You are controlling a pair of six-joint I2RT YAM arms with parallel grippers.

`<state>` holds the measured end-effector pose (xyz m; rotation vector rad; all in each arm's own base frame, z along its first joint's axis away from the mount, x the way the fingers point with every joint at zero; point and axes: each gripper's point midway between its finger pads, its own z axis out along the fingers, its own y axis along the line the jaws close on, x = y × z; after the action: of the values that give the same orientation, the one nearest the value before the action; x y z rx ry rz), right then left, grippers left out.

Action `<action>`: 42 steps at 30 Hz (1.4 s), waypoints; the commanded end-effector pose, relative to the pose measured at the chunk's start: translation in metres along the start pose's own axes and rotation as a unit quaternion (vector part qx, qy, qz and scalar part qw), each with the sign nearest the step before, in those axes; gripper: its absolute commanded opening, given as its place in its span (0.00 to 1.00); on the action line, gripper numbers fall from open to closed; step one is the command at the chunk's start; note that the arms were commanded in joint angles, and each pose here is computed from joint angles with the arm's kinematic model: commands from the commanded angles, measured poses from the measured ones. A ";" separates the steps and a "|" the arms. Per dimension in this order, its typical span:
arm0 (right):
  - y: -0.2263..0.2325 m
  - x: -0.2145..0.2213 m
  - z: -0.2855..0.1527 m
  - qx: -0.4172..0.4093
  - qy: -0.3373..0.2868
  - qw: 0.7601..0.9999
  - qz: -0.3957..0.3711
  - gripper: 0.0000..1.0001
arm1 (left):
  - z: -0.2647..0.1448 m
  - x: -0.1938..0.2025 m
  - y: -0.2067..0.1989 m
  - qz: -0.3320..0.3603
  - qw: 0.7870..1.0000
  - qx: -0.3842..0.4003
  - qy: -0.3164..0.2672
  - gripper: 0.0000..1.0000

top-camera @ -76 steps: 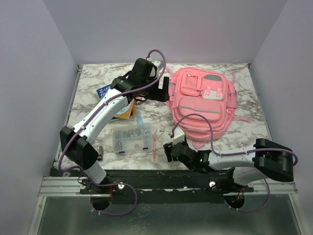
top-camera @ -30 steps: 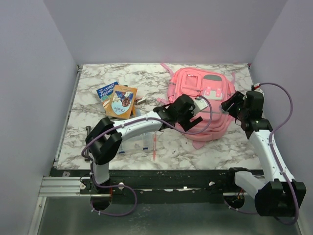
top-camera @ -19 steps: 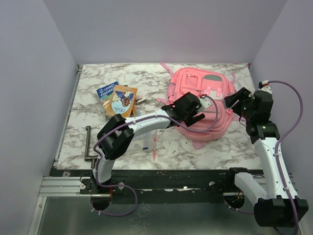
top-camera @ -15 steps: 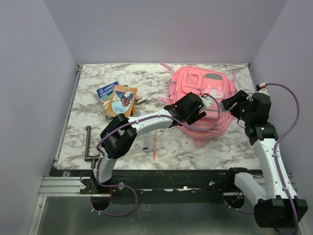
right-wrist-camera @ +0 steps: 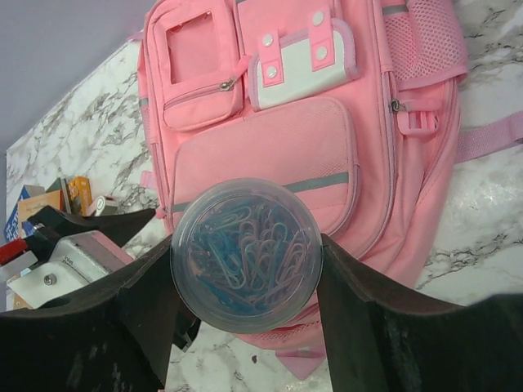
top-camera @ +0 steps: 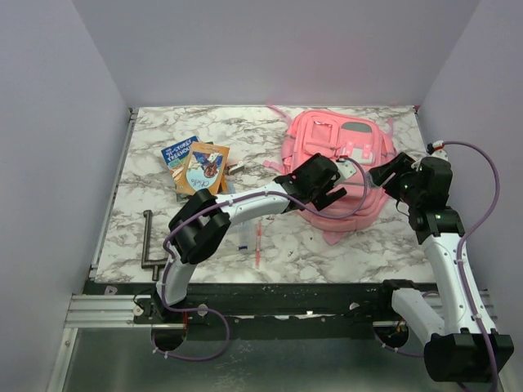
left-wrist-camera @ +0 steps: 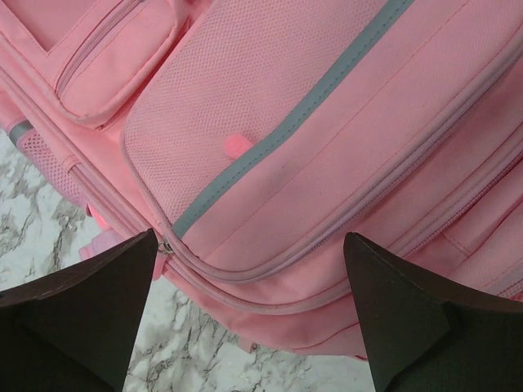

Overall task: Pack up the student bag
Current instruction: Place the stationery in the student bag.

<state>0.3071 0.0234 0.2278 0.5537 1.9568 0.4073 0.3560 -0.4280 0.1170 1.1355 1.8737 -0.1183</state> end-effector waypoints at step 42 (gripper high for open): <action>-0.010 0.069 -0.007 -0.042 0.082 0.996 0.018 0.39 | -0.015 -0.067 0.004 -0.137 0.988 0.046 -0.062 0.34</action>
<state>0.2760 0.0424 0.1756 0.5312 2.0767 0.4997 0.3568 -0.4496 0.1310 0.9835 1.9623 -0.2920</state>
